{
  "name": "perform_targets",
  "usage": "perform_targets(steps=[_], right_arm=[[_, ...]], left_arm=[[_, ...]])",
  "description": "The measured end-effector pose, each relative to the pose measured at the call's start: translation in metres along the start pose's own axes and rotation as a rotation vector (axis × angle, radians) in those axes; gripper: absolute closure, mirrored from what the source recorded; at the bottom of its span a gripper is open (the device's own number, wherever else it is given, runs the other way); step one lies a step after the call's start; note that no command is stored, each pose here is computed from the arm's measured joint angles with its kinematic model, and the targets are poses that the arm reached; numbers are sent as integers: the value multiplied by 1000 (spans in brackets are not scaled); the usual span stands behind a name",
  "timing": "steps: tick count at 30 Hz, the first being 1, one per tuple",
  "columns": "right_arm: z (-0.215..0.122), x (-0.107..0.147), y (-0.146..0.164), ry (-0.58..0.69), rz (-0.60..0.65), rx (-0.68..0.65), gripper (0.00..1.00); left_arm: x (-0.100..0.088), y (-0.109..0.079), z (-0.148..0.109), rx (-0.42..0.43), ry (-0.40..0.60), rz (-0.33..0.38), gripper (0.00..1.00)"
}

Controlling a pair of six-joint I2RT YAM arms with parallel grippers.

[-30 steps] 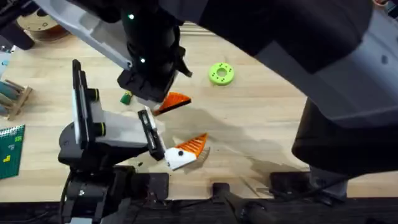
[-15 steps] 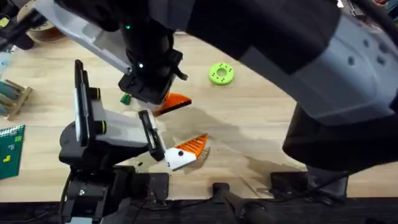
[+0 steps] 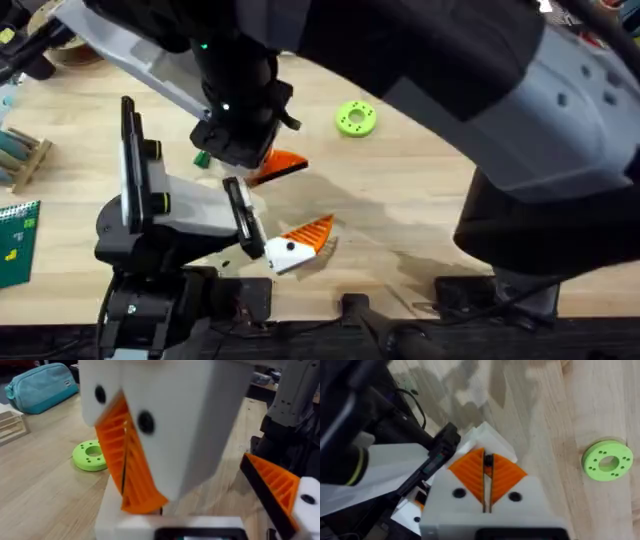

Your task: Pick up the gripper from the table and insert it into the empty holder that is missing its gripper. Then pick up a screw, insert it into the mounting hole, and use the screwdriver to tighten it. Finally, clean up the table by picking up the vegetable and placing it into the bucket.

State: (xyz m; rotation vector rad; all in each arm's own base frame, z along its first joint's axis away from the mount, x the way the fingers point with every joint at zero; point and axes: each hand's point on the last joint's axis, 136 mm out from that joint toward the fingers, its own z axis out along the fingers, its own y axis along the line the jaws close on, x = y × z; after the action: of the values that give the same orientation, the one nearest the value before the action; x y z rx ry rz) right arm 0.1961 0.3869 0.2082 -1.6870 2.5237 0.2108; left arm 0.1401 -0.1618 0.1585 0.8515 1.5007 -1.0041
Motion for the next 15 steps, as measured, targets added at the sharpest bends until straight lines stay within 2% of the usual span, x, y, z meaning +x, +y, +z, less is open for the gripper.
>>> perform_targets(steps=[5,6,10,15], right_arm=[[0,0,-1,0,-3,5,797],[0,0,-4,1,-1,20,694],[-4,1,-6,-6,0,30,586],[-10,1,-5,-23,-1,27,521]], left_arm=[[0,0,0,0,0,1,15],[0,0,0,0,0,1,15],[0,0,0,-1,-1,15,15],[-1,0,0,-3,-4,29,15]])
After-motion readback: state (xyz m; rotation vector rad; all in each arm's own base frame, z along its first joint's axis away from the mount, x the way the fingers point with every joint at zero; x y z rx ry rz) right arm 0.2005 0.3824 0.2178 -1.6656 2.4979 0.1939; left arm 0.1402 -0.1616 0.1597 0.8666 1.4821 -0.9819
